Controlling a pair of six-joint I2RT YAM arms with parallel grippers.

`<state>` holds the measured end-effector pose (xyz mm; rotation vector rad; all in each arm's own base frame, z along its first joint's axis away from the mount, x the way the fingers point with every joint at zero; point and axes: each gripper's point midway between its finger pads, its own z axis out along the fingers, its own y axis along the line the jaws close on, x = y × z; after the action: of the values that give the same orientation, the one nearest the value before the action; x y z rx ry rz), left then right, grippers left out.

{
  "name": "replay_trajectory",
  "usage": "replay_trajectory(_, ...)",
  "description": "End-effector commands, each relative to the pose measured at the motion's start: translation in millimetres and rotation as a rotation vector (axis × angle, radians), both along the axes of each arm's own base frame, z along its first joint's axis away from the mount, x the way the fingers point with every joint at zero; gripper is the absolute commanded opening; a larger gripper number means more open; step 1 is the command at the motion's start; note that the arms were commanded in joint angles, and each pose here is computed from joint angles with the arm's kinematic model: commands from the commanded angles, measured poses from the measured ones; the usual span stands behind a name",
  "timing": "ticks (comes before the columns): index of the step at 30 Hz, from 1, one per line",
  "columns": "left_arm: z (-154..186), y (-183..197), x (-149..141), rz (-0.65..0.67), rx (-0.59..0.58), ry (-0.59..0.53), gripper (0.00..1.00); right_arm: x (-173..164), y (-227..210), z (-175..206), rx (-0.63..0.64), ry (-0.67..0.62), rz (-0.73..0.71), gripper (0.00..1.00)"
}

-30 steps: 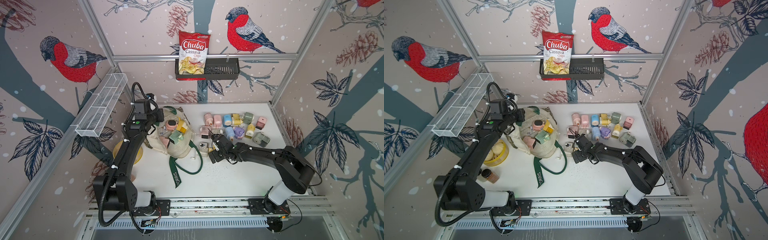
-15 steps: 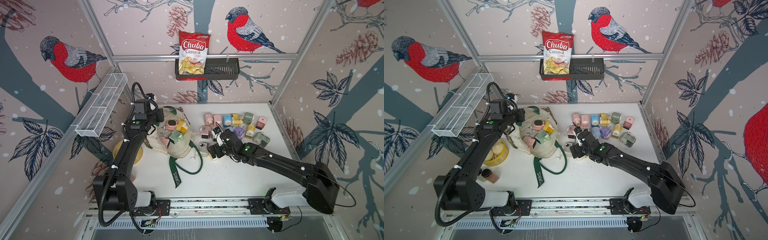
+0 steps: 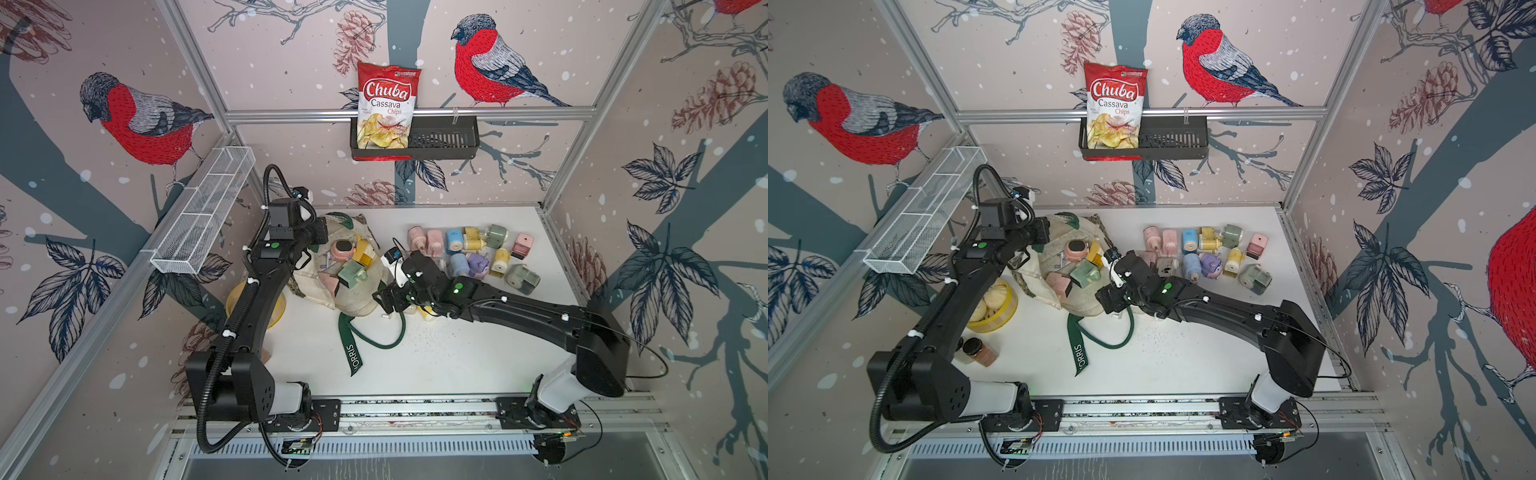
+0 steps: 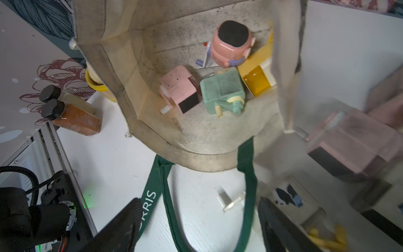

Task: Take out the pencil sharpeners from the tote bags
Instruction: Pick up the pencil sharpener from the canvas bag.

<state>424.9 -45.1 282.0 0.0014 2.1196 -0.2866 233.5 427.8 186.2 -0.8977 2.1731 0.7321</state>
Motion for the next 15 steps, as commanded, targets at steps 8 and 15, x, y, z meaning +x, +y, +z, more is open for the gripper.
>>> replay_trajectory(8, 27, 0, 6, 0.004, -0.006, -0.104, 0.00, 27, 52, -26, -0.155, -0.032, -0.056, 0.94)
replay_trajectory(15, 26, 1, 6, 0.004, -0.006, -0.102, 0.00, 52, 76, -43, -0.217, -0.074, -0.059, 0.97)
